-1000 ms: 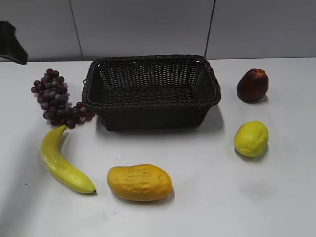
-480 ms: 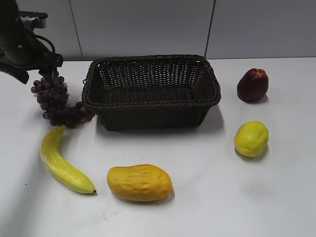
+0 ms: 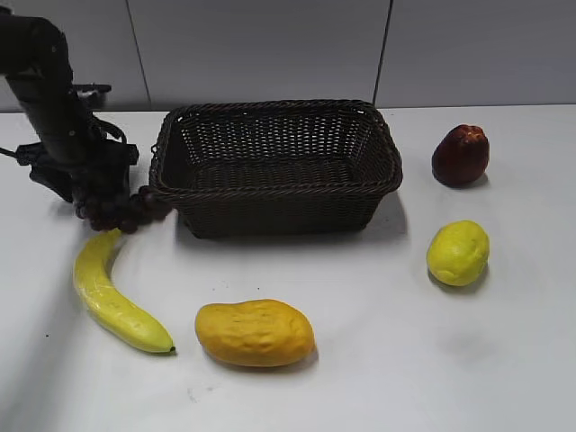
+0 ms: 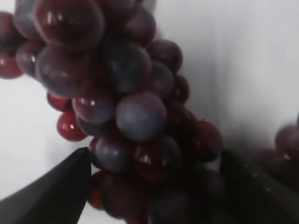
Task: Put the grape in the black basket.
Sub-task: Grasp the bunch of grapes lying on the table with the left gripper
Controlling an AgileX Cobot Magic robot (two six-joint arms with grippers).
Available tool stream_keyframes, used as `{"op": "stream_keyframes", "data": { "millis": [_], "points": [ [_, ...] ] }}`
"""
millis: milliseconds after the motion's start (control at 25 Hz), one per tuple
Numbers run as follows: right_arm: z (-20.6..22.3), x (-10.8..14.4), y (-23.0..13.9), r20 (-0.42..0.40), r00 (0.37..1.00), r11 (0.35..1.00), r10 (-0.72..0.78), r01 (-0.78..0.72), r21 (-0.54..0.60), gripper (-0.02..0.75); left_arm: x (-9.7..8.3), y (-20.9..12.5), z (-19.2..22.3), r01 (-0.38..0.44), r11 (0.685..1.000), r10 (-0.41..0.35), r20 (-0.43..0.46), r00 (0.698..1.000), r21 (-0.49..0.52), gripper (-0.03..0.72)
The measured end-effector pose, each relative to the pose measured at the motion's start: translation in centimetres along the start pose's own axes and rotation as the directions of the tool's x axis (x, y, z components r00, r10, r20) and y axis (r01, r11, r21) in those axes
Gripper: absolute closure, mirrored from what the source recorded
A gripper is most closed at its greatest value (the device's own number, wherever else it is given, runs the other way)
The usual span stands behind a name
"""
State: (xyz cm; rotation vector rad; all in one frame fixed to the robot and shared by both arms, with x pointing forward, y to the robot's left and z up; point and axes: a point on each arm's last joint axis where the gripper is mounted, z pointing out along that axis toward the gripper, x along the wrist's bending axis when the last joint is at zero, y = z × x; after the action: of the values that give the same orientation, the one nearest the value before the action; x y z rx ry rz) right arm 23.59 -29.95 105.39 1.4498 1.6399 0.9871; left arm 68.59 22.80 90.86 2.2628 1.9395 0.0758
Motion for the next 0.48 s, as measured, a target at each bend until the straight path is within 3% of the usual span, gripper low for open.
{"op": "stream_keyframes", "data": {
  "millis": [280,480],
  "points": [
    [0.0,0.0,0.0,0.0,1.0,1.0,0.0,0.0,0.0,0.149,0.36,-0.08,1.19,0.037,0.999,-0.038,0.013,0.999,0.028,0.06],
    [0.06,0.0,0.03,0.0,1.0,1.0,0.0,0.0,0.004,0.149,0.35,-0.01,1.16,0.044,0.999,-0.044,0.018,0.999,0.022,0.232]
  ]
}}
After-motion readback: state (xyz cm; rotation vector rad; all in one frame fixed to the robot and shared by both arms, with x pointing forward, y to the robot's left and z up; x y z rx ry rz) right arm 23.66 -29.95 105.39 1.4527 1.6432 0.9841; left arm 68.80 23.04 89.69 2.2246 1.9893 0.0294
